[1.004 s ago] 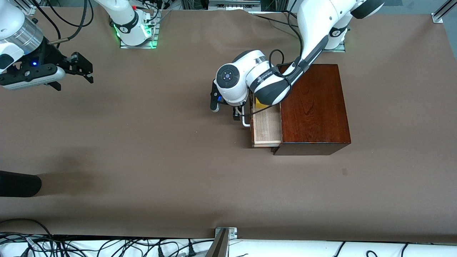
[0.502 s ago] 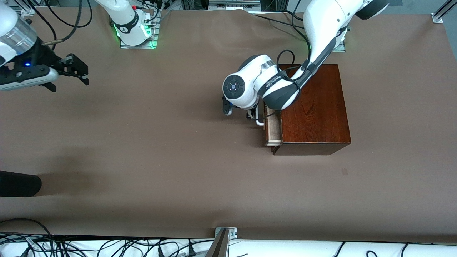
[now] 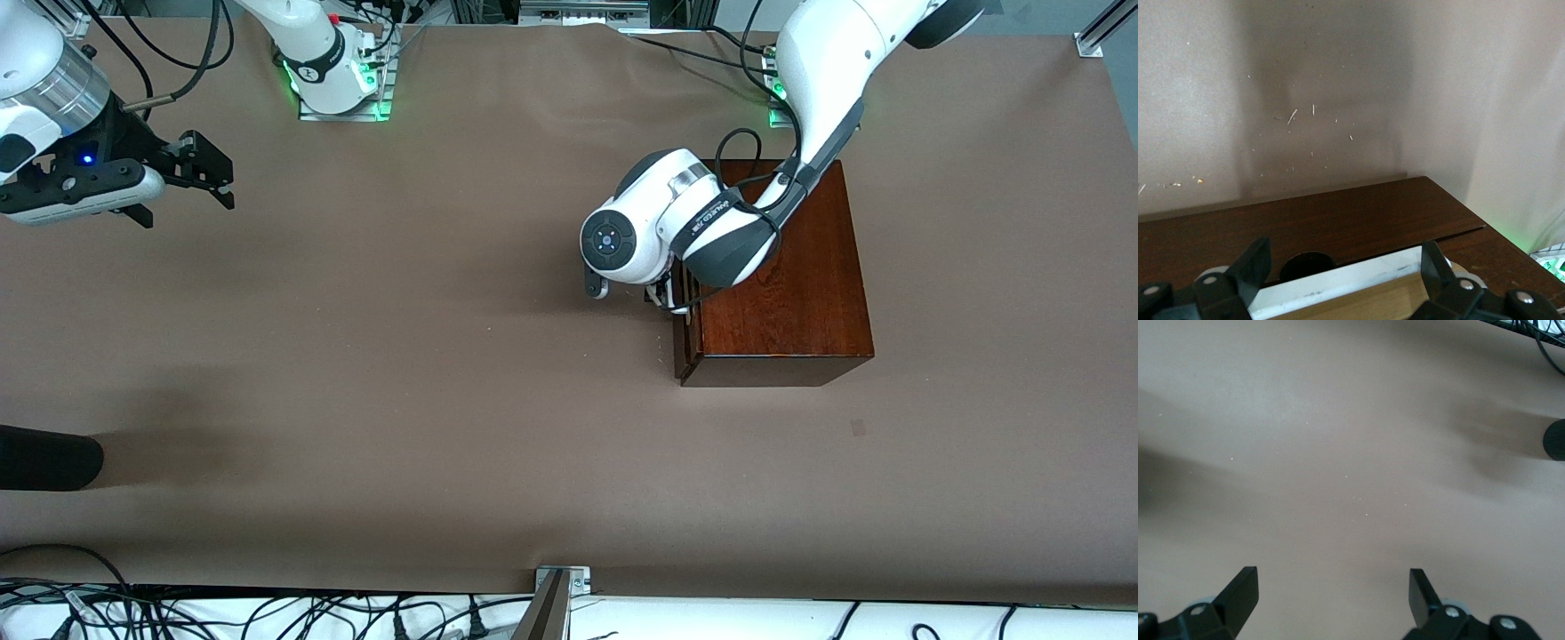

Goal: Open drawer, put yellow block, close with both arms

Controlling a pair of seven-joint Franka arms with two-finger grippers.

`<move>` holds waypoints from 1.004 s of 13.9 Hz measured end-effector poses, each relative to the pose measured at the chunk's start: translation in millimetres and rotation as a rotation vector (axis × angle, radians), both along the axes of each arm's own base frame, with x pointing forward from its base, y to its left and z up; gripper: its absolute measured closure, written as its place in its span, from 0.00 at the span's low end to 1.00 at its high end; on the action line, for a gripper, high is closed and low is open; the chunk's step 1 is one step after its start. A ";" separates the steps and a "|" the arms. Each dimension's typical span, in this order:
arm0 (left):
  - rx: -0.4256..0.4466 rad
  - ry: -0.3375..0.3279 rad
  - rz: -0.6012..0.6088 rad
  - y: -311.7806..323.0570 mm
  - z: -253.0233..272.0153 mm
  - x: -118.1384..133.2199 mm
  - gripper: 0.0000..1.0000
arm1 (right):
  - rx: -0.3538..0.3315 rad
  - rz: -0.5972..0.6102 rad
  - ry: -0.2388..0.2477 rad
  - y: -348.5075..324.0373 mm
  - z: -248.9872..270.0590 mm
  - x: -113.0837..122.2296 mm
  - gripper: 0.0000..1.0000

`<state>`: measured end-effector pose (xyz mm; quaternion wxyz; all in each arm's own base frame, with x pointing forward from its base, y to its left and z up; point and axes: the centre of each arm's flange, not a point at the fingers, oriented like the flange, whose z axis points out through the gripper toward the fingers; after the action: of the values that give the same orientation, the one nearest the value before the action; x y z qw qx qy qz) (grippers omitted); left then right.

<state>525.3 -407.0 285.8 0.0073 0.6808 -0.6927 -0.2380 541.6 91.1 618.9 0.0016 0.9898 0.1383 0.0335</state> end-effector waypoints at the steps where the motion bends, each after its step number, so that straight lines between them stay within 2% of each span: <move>1: 0.000 0.000 -0.001 -0.1 -0.2 -0.4 0.00 | 0.000 -0.002 0.000 -0.7 -0.1 0.1 0.00; 5: -0.002 -0.003 -0.002 -0.9 2.3 -0.7 0.00 | 0.000 -0.009 0.002 -4.5 -0.5 0.9 0.00; 7: -0.017 -0.032 -0.003 -3.5 21.0 0.5 0.00 | 0.000 -0.014 0.002 -7.2 -0.6 1.3 0.00; 11: -0.073 -0.181 0.040 10.7 119.5 13.7 0.00 | 0.000 -0.018 0.003 -9.5 -1.1 1.9 0.00; 14: -0.125 -0.263 0.187 85.4 192.2 47.2 0.00 | 0.000 -0.020 0.004 -10.5 -1.5 2.2 0.00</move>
<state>572.5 -321.5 478.1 -0.0188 0.7658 -0.6348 -0.1015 543.7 80.7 617.5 0.0015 0.9912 0.1284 0.0314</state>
